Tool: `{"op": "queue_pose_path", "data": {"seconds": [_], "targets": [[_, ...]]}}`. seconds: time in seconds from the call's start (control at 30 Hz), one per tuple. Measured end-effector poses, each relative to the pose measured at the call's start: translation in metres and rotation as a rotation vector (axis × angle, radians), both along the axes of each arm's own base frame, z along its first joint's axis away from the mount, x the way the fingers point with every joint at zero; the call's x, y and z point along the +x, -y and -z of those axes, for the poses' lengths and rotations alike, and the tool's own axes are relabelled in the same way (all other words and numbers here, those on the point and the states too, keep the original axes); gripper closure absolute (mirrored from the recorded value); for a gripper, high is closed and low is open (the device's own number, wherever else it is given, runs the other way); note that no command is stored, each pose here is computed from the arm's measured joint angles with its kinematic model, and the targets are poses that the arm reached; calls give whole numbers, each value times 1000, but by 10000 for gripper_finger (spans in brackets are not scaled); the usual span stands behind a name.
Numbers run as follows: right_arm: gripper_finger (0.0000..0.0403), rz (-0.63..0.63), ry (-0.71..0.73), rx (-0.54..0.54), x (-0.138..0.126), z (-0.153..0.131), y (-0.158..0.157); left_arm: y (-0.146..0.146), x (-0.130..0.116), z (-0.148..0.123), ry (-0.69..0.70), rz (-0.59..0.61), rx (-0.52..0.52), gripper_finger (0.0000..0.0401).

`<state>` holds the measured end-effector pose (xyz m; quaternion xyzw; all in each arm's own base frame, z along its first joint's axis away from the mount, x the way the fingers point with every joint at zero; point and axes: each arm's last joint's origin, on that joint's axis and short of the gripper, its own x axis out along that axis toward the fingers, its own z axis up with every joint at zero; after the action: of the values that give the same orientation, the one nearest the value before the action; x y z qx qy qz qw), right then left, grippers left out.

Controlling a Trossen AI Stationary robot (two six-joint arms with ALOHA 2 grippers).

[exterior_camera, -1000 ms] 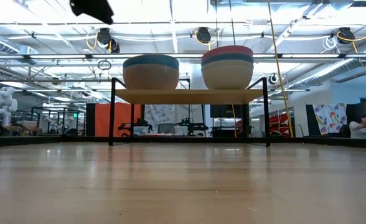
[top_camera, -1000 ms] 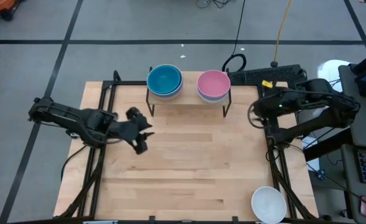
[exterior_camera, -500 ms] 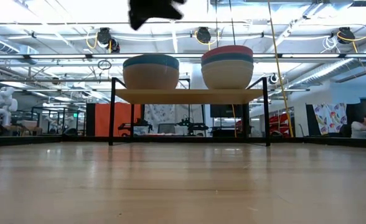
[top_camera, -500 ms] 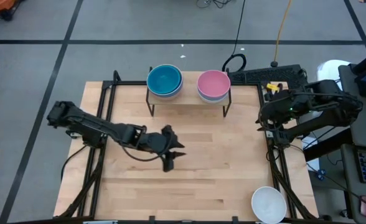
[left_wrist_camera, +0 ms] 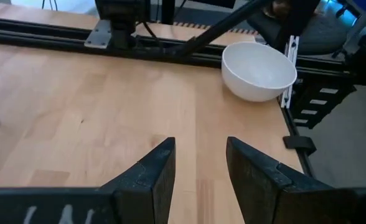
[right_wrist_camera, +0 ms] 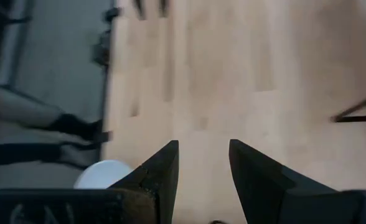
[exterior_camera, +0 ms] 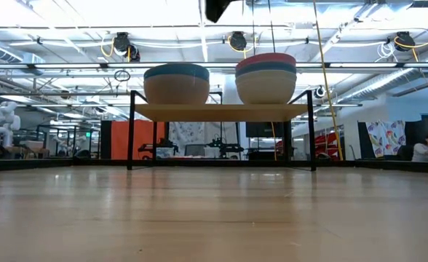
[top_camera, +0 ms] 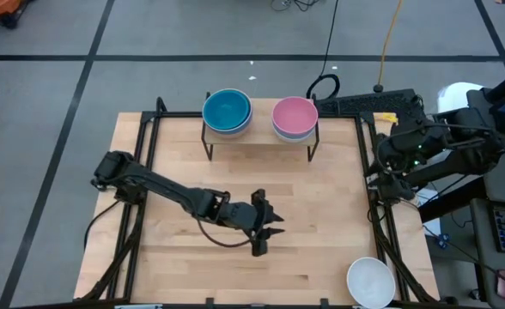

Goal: Place and stack bowls onto a shelf
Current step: Stack the white bowl on top of the pink bowl on the shelf

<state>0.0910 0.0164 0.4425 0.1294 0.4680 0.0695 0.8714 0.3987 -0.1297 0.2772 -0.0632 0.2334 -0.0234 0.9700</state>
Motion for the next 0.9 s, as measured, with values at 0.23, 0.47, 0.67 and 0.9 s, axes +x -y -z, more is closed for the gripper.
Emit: {"op": "queue_pose_path", "data": {"seconds": [0.23,0.47,0.67,0.9], "targets": [[284,-102,-120,95,7,20,-12,-2,16,-8,20,-7,45,254],[293,-193,-369,128,19,70,-29,-5,16,-7,-2,-15,56,254],[293,-268,-562,109,23,115,-43,-5,15,-6,-16,-16,61,254],[293,-361,-592,145,30,155,-64,-5,14,-4,-34,-14,66,254]]}}
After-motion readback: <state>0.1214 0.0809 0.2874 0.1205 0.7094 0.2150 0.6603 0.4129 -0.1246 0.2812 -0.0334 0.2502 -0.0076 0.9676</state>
